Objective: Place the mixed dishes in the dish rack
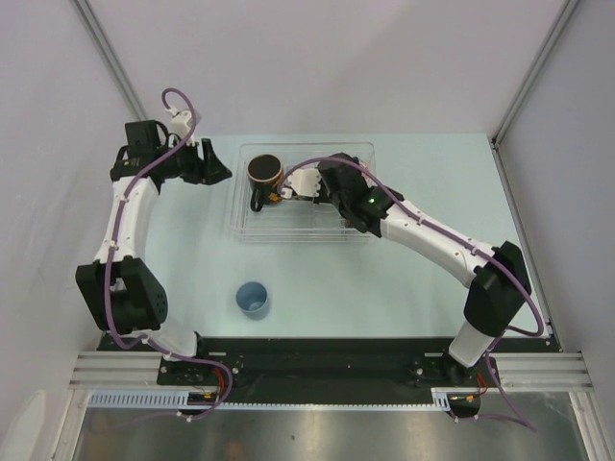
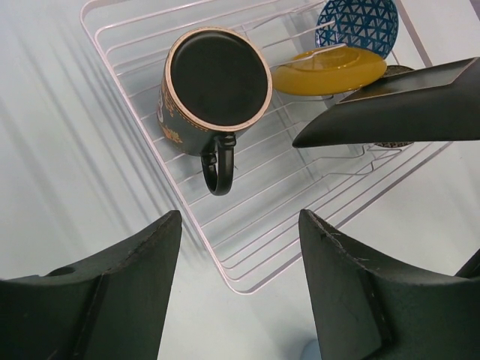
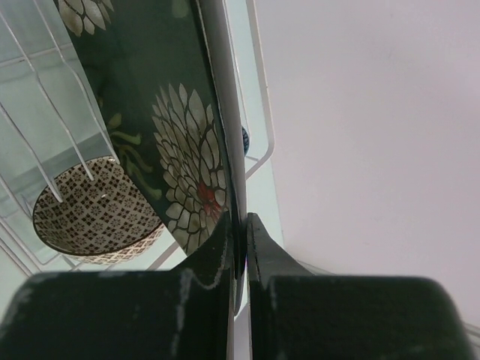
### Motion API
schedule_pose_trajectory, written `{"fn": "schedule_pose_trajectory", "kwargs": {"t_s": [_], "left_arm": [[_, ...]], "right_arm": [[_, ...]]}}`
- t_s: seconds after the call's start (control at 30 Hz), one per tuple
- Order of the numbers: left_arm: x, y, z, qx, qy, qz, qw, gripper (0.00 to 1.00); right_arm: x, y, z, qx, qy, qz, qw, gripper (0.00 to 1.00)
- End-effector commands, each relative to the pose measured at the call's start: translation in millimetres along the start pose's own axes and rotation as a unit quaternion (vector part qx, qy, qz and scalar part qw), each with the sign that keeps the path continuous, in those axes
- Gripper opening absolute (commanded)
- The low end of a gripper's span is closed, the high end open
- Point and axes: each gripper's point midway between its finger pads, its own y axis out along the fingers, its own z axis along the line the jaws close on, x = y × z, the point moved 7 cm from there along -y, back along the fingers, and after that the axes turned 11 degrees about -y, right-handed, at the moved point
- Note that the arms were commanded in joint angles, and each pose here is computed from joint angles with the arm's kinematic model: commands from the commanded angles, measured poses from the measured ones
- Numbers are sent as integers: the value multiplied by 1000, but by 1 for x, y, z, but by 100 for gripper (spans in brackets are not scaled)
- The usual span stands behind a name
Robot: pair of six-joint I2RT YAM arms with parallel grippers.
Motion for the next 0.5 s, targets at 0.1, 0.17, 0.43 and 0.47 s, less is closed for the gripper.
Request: {"fn": "schedule_pose_trajectory", "kwargs": {"t_s": [0.1,0.17,0.43,0.47], "left_arm": [[7,-13,-11,-12,12,-30,999,69],[6,-12,-10,-13,10,-29,999,69],[5,-13,-11,-12,9,-31,999,69],[4,-13,-11,-12,8,-32,999,69]], "right_arm": [[19,-60,-82,-166,44,-45,984,0],[21,-65,-84,-172,40,-48,983,0],[17,-79,-87,-182,47,-44,981,0],[16,-79,-87,-182,48,-43,981,0]]}}
